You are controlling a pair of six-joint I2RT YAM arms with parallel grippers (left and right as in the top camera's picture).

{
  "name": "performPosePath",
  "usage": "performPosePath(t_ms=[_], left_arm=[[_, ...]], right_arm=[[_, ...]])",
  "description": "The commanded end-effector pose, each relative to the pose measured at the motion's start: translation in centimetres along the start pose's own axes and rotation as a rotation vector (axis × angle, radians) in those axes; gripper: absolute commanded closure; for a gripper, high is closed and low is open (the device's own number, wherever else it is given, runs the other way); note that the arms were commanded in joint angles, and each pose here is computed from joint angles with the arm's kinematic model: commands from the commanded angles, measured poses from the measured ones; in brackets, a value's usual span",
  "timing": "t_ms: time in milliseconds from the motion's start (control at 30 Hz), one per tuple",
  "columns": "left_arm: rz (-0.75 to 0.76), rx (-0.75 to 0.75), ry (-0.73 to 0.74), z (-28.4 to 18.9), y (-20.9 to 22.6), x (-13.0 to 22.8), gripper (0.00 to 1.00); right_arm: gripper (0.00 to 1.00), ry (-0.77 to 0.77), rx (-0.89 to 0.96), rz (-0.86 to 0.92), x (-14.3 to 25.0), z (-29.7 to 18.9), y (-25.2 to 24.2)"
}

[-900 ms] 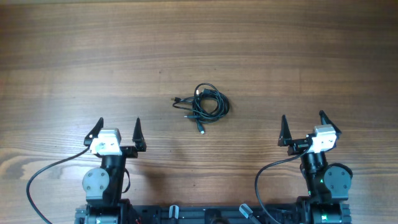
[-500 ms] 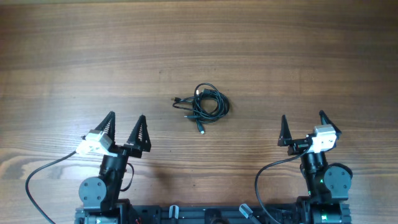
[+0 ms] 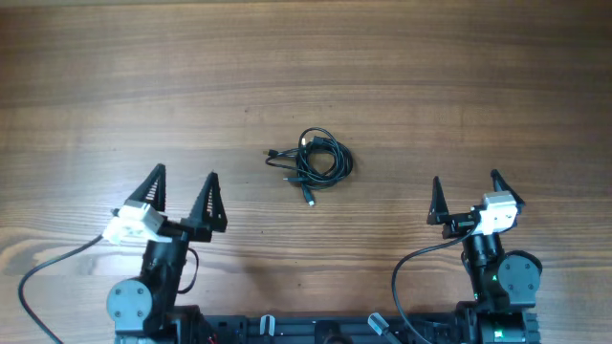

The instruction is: Untangle cables

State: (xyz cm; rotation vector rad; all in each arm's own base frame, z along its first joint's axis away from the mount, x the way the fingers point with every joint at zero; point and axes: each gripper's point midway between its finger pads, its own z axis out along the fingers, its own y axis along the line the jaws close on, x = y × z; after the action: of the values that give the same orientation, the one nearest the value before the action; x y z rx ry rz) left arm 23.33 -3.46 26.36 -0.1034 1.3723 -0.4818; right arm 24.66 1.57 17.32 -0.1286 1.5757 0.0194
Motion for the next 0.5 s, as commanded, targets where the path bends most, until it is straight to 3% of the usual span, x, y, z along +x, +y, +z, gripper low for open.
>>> performPosePath(t_ms=[0, 233, 300, 400, 467], left_arm=[[0.011, -0.027, 0.044, 1.1, -0.5, -2.1, 0.0], [-0.082, -0.175, 0.436, 4.5, -0.6, -3.4, 0.0], [-0.127, -0.057, 0.514, 6.0, -3.3, -4.5, 0.0], [-0.185, 0.262, 0.566, 6.4, -8.9, -5.5, 0.0], [-0.185, 0.33, 0.561, 6.4, -10.0, -5.9, 0.0]], right_arm=[[0.0, -0.003, 0.009, -0.008, 0.0, 0.0, -0.1], [0.0, -0.003, 0.009, -0.009, 0.0, 0.0, -0.1], [0.0, -0.003, 0.009, -0.008, 0.0, 0.0, -0.1], [0.0, -0.003, 0.009, -0.009, 0.0, 0.0, -0.1], [0.0, -0.003, 0.009, -0.009, 0.0, 0.0, -0.1]])
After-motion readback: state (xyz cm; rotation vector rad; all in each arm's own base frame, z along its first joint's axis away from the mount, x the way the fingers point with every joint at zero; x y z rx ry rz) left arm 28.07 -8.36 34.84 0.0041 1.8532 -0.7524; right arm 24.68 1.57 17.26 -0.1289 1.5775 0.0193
